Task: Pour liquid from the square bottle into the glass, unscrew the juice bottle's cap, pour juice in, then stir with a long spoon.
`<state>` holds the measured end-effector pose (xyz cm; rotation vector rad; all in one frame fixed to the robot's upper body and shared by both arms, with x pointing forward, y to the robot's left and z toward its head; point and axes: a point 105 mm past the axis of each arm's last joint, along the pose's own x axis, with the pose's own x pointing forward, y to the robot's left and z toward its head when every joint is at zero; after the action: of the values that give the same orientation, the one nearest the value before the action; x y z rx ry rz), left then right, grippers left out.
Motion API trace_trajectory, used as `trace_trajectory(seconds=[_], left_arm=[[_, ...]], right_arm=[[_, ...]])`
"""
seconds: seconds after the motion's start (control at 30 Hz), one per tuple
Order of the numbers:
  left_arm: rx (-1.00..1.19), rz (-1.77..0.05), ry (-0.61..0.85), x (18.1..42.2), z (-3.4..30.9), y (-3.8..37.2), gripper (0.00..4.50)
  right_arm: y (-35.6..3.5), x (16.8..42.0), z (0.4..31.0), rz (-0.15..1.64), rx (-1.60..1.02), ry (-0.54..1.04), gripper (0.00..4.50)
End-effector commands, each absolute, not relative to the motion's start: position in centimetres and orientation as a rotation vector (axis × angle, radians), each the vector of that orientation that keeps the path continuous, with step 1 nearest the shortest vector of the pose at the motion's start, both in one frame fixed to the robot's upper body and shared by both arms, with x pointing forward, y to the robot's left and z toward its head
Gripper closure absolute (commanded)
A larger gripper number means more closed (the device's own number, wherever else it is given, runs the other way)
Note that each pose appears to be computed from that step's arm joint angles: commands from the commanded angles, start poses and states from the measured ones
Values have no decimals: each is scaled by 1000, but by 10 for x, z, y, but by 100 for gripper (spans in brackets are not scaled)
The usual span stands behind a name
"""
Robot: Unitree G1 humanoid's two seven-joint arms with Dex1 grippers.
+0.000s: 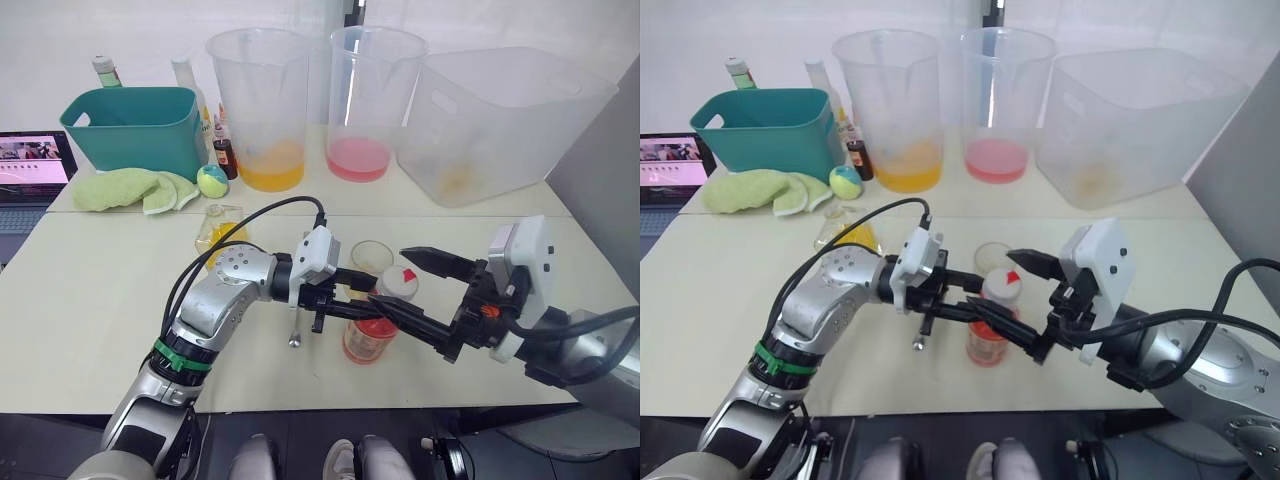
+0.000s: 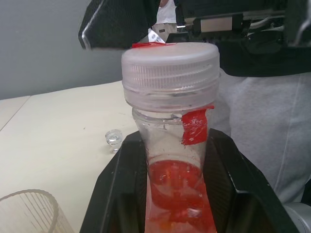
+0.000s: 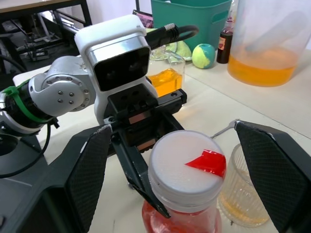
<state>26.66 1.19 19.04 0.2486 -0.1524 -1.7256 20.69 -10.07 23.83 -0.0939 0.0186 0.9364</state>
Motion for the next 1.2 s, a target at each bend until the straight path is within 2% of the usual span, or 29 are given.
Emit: trace_trajectory(seconds=[0.03,0.17,0.43,0.47,0.8,0.87,1.03,1.2], left_arm=[[262,-1756,-125,264,186,8,327],[262,-1756,-126,264,186,8,327],[265,-1756,-124,263,185,8,327],[266,-1755,-124,263,185,8,327],[269,-1754,-121,261,182,9,327],[270,-1754,-119,260,182,9,327],[271,-1753,-116,259,181,11,327],[275,-1746,-114,259,181,13,327]], right_arm=[[-99,208,245,930,-103,-20,21],[-98,210,244,925,-96,-21,21],[-97,212,245,917,-85,-32,275],[-97,212,245,917,-85,-33,284],[-100,213,241,976,-98,-4,284],[-100,213,240,1044,-99,10,284],[-107,223,229,1341,-121,112,284],[-113,246,225,1551,-192,180,284]])
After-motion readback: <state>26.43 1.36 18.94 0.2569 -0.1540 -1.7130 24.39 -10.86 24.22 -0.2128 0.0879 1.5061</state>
